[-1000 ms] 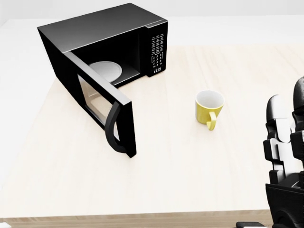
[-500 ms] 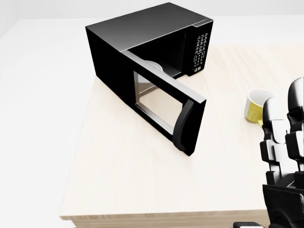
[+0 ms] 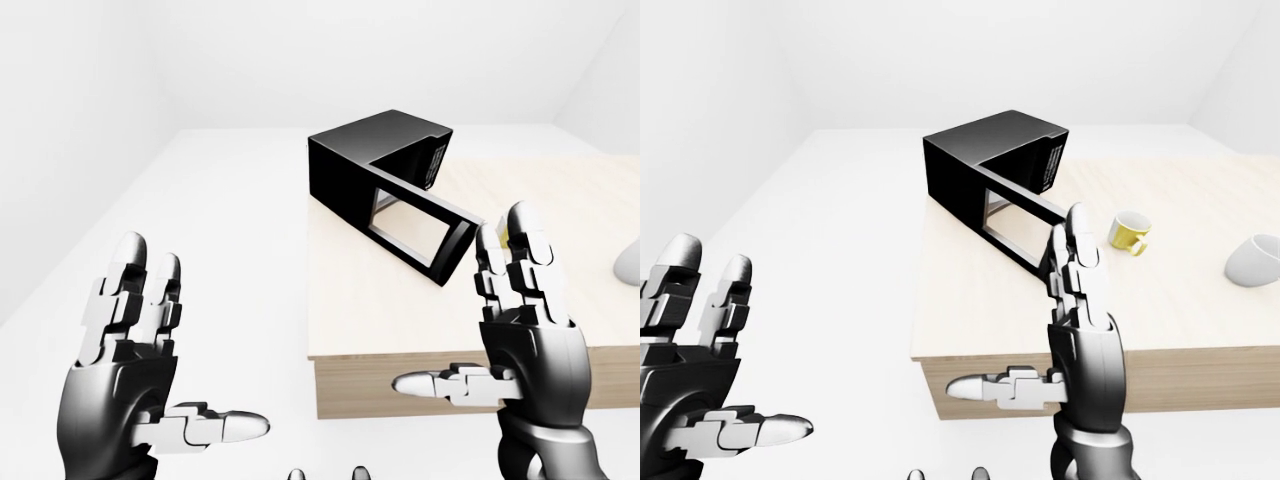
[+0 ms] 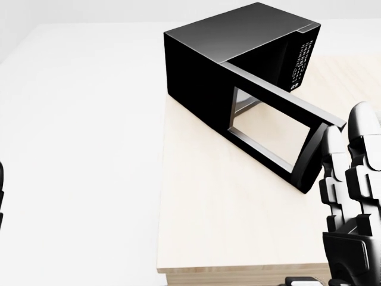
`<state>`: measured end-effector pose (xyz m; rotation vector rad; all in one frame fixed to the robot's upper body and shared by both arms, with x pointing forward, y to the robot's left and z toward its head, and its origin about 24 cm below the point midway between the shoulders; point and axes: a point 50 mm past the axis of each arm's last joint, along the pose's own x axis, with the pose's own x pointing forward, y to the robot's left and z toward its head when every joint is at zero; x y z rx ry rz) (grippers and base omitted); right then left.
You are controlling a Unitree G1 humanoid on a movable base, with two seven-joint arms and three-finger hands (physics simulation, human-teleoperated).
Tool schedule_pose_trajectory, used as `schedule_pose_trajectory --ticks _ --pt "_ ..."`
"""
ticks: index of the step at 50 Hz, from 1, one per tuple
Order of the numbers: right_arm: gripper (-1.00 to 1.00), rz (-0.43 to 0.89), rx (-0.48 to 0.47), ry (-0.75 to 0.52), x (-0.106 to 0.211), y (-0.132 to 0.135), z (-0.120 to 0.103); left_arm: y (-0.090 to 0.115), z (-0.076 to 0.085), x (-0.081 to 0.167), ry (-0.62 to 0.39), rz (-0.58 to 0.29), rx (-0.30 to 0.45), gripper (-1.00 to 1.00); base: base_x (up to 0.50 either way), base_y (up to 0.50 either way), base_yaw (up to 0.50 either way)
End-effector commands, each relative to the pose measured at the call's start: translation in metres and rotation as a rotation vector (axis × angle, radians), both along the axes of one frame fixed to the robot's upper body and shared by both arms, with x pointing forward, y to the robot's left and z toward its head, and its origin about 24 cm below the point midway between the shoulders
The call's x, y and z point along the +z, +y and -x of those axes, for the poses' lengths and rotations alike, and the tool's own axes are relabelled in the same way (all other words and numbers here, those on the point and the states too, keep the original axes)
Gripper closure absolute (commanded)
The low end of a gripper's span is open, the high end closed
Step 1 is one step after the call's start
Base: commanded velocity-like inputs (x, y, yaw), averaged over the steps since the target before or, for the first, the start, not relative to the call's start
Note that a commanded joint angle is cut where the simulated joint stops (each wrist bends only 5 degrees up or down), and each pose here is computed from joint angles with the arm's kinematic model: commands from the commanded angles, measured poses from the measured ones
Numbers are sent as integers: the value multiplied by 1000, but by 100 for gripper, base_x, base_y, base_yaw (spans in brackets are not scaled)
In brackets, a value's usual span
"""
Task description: Close the microwave.
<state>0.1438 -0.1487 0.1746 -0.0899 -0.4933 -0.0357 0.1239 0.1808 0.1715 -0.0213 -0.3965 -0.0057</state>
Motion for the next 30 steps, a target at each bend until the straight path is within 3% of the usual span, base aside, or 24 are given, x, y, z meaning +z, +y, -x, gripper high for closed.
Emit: schedule_pose_trajectory --ticks 1,3,30 --pt "-100 11 -8 10 -2 0 -2 -1 -1 1 -8 -5 6 -100 0 50 0" --pt "-100 11 -8 10 -2 0 -2 -1 -1 1 -9 -5 6 -100 0 50 0" --pt "-100 -20 10 -29 5 1 1 -4 -1 0 -7 -28 -3 -100 0 0 0"
